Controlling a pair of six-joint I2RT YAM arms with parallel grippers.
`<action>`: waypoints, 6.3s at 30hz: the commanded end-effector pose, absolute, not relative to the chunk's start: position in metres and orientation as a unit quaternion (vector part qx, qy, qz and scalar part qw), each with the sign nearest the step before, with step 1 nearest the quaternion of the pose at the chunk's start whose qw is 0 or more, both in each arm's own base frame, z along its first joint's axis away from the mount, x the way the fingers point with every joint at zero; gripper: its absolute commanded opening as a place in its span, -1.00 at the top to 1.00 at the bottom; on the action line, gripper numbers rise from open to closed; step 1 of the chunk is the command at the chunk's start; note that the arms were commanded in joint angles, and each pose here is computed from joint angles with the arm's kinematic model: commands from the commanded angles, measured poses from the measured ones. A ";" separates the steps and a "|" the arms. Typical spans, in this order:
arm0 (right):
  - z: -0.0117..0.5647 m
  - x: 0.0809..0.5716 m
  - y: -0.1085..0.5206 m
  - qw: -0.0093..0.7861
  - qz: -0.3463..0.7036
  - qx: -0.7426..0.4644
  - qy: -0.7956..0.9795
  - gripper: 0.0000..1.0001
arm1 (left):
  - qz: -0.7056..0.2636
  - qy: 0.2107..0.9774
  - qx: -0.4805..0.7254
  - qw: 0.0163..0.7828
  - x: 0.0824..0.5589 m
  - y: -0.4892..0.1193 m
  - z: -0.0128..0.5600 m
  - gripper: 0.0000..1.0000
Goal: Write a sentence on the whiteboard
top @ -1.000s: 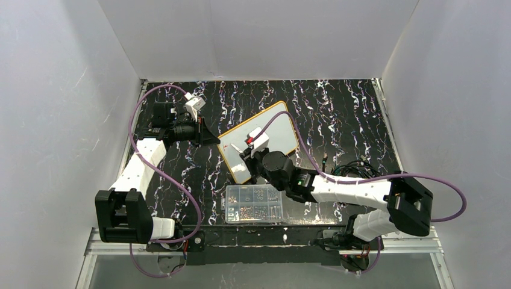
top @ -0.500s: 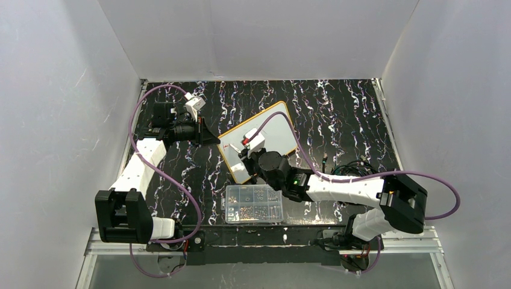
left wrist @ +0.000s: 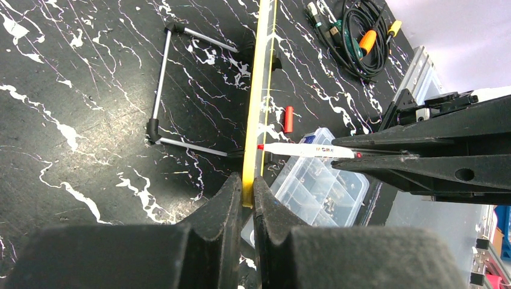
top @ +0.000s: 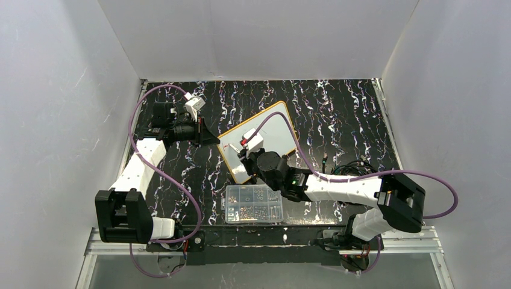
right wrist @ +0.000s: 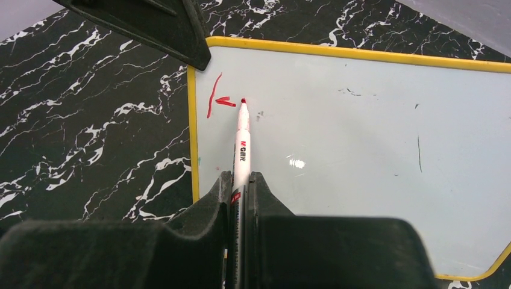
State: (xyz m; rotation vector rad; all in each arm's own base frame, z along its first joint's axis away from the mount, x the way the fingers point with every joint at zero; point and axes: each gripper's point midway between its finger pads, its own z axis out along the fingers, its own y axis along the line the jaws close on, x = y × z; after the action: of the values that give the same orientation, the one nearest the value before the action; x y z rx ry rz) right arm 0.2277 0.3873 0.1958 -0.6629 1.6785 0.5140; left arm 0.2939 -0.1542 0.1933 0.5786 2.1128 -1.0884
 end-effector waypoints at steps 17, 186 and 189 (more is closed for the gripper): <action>0.215 0.215 0.382 0.592 0.247 -0.268 0.718 0.97 | -0.425 0.802 0.235 0.349 0.284 -0.156 0.205 1.00; 0.233 0.226 0.358 0.636 0.222 -0.217 0.706 0.97 | -0.422 0.802 0.239 0.348 0.282 -0.157 0.205 1.00; 0.233 0.229 0.355 0.637 0.218 -0.220 0.705 0.97 | -0.422 0.802 0.238 0.348 0.282 -0.157 0.205 1.00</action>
State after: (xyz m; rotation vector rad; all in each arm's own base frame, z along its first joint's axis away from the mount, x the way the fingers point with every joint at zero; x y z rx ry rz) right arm 0.2241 0.3627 0.2191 -0.5296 1.6440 0.4997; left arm 0.2921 -0.1550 0.1942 0.5931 2.1084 -1.0809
